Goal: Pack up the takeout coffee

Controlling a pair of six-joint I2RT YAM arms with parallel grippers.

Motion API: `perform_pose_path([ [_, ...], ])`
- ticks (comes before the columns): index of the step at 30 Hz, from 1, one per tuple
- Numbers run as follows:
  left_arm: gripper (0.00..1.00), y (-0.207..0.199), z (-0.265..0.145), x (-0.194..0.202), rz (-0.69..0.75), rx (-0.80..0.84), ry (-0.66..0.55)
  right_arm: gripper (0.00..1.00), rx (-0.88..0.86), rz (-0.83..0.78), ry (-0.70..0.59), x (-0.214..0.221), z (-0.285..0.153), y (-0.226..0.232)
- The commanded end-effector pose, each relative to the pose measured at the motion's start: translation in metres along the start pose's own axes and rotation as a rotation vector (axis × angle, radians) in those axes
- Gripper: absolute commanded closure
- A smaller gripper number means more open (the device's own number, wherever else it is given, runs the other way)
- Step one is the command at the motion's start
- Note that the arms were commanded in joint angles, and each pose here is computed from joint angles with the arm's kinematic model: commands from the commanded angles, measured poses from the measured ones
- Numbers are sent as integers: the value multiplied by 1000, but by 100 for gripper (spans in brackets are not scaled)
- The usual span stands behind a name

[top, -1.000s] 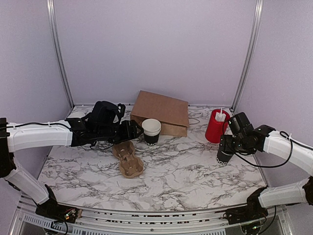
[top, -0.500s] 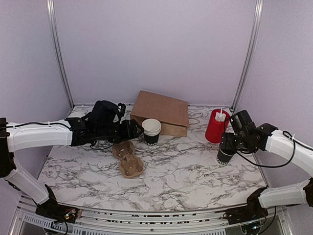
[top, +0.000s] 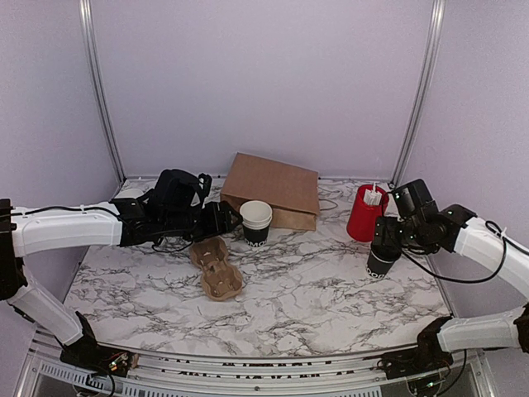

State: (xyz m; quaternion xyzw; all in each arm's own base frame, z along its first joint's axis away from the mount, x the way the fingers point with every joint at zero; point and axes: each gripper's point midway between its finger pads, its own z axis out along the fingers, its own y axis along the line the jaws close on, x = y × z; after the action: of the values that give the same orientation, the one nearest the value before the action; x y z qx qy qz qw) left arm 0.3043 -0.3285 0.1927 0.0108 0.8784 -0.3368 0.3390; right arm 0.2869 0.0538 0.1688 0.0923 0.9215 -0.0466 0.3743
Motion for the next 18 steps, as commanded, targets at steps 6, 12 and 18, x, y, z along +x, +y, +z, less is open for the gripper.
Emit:
perform_pose_path([
  [6,24,10,-18,-9,-11,-17,-22,0,-113,-15,-77,-39,-32,37],
  [12,23,16,-45,-27,-44,-81,5,0,-272,-46,-62,-67,-57,100],
  [18,22,17,-70,-42,-113,-108,14,0,-548,-4,-29,-104,-60,187],
])
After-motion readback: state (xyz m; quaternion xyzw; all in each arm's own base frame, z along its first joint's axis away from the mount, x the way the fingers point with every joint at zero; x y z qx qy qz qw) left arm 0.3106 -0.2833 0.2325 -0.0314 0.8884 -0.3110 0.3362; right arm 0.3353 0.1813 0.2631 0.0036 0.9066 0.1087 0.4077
